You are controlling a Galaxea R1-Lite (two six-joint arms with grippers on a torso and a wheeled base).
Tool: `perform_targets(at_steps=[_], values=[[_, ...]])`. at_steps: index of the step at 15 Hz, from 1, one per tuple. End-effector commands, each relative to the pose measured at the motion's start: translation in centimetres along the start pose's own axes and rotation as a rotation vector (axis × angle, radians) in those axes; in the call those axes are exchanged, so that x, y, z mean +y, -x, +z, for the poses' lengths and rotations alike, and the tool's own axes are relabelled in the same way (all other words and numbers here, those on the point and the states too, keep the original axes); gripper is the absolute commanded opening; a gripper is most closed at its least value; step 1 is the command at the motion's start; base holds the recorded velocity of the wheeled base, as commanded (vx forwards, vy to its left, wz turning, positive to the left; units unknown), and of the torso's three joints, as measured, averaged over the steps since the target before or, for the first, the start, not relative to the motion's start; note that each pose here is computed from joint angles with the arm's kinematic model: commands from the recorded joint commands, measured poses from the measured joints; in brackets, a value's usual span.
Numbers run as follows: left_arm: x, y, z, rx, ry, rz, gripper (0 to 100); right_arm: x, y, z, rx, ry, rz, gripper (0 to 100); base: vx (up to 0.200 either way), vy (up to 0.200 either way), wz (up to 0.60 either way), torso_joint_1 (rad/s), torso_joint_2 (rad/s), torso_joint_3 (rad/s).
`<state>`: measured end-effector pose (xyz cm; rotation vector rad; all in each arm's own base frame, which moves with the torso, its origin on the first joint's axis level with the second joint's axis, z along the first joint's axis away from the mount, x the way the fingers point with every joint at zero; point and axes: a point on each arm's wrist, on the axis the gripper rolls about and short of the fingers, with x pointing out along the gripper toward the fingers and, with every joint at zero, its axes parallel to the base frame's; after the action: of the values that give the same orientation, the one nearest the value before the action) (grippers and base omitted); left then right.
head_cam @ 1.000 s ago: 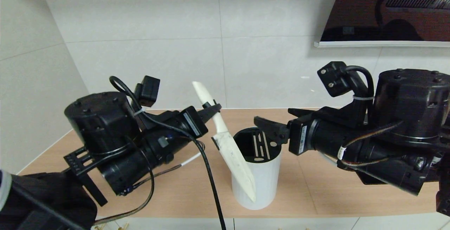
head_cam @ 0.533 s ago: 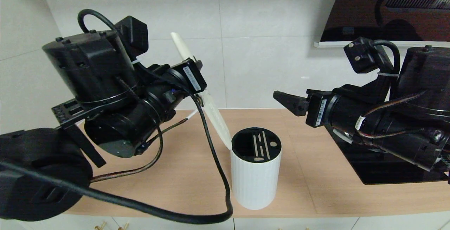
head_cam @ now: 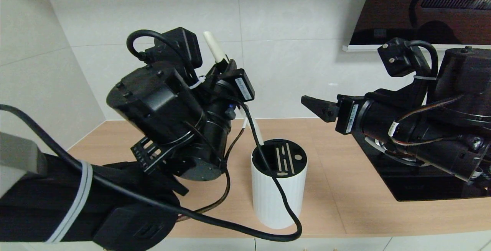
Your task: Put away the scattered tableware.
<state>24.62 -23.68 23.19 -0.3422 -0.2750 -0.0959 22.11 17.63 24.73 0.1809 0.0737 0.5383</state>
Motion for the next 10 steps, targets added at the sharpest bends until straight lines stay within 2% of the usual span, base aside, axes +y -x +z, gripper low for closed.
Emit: perform_targets(at_steps=[1,3,6,10], values=[[-0.6,0.7,-1.1,0.033,-0.016,-0.024,0,0.0,-0.2,-0.2,0.006,0.003,-0.002,100,0.0,0.0,0.0,0.0,0.0,0.0],[-1.2,1.6,-1.5,0.055,-0.019,-0.055,0,0.0,-0.2,-0.2,0.008,0.003,-0.001,100,0.0,0.0,0.0,0.0,0.0,0.0],[-1.4,1.8,-1.7,0.061,-0.02,-0.064,0,0.0,-0.4,-0.5,0.017,0.004,-0.002,100,0.0,0.0,0.0,0.0,0.0,0.0],[-1.2,2.0,-3.0,0.093,-0.05,-0.066,0,-0.1,-0.3,-0.5,0.017,0.004,-0.002,100,0.0,0.0,0.0,0.0,0.0,0.0]])
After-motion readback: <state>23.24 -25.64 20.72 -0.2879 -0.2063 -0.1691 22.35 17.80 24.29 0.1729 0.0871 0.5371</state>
